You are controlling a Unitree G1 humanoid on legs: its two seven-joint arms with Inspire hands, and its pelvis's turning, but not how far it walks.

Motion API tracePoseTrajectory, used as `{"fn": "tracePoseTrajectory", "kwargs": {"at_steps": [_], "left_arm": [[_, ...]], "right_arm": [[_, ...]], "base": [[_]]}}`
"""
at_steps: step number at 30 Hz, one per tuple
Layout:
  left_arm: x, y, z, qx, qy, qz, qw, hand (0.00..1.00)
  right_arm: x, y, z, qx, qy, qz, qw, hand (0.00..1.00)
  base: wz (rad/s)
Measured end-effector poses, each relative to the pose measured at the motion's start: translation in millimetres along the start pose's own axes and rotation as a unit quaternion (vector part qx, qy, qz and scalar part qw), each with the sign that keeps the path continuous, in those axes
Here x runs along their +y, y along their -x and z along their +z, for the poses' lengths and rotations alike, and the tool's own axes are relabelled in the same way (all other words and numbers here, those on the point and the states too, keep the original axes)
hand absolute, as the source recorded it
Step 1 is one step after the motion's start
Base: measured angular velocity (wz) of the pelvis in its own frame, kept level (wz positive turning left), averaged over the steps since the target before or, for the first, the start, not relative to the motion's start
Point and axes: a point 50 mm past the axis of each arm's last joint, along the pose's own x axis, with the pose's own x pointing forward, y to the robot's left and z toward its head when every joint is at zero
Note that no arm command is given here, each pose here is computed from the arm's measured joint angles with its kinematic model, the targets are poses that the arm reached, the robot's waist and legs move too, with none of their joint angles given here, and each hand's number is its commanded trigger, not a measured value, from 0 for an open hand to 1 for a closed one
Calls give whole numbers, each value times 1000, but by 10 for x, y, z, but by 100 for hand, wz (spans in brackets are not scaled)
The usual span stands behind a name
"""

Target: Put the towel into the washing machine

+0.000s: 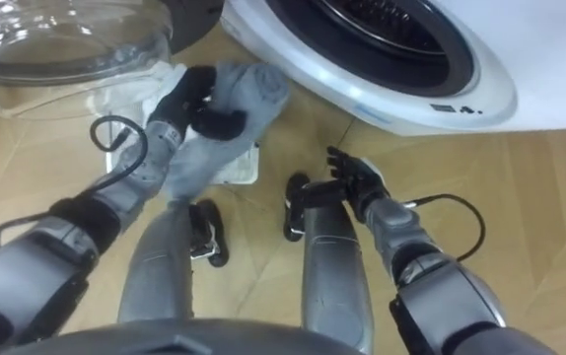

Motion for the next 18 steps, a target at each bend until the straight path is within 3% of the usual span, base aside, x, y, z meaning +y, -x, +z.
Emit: {"fn": "tracePoseTrajectory", "kwargs": {"at_steps": [8, 18], "left_arm": [[-213, 69, 27, -18, 204, -91, 974, 100], [-288, 149, -129, 5, 375, -110, 920, 100]], "right_arm": [[59, -6, 0, -3, -3, 8, 1000, 0], [229, -22, -18, 0, -22, 30, 999, 0]], "base": [[3], [4]]}}
